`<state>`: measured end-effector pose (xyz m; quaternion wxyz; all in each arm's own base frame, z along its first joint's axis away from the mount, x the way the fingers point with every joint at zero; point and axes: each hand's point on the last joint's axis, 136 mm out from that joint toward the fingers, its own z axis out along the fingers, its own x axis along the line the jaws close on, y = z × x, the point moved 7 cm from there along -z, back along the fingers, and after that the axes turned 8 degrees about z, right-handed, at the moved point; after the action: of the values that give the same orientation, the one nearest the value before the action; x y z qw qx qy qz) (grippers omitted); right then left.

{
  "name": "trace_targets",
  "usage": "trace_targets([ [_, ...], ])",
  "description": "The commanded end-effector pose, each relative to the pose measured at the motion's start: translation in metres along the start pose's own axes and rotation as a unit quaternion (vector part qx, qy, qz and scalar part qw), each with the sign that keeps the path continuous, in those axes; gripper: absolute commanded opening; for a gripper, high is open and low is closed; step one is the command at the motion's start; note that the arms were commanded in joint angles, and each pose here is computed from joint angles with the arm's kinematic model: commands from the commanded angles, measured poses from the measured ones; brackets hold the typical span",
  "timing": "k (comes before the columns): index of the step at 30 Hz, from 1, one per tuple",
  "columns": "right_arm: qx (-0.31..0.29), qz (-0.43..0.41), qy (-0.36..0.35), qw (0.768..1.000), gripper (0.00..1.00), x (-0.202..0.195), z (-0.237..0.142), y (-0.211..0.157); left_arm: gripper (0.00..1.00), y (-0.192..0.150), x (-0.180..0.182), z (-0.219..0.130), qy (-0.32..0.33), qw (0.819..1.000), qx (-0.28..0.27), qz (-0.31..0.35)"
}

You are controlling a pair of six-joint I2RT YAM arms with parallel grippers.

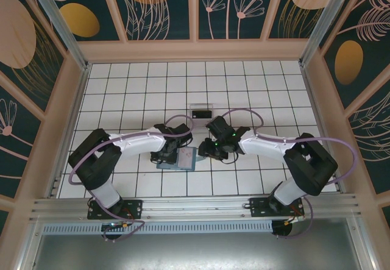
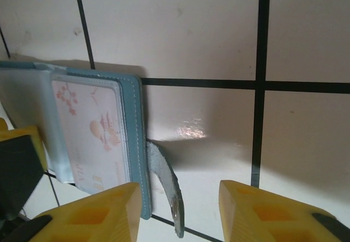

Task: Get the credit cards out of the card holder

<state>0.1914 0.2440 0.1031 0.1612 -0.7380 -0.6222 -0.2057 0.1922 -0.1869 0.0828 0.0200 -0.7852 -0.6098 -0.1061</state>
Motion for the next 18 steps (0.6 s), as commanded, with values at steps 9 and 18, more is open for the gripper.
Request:
trace_targets([
  [9,-0.008,-0.012,-0.018,1.000,0.08,0.000,-0.001,0.003,0.44,-0.013,-0.026,0.009,-0.140,0.990,0.025,0.007],
  [18,-0.032,-0.006,-0.053,0.998,0.05,-0.023,-0.019,0.019,0.42,-0.009,-0.027,-0.019,-0.189,0.982,-0.004,-0.018],
])
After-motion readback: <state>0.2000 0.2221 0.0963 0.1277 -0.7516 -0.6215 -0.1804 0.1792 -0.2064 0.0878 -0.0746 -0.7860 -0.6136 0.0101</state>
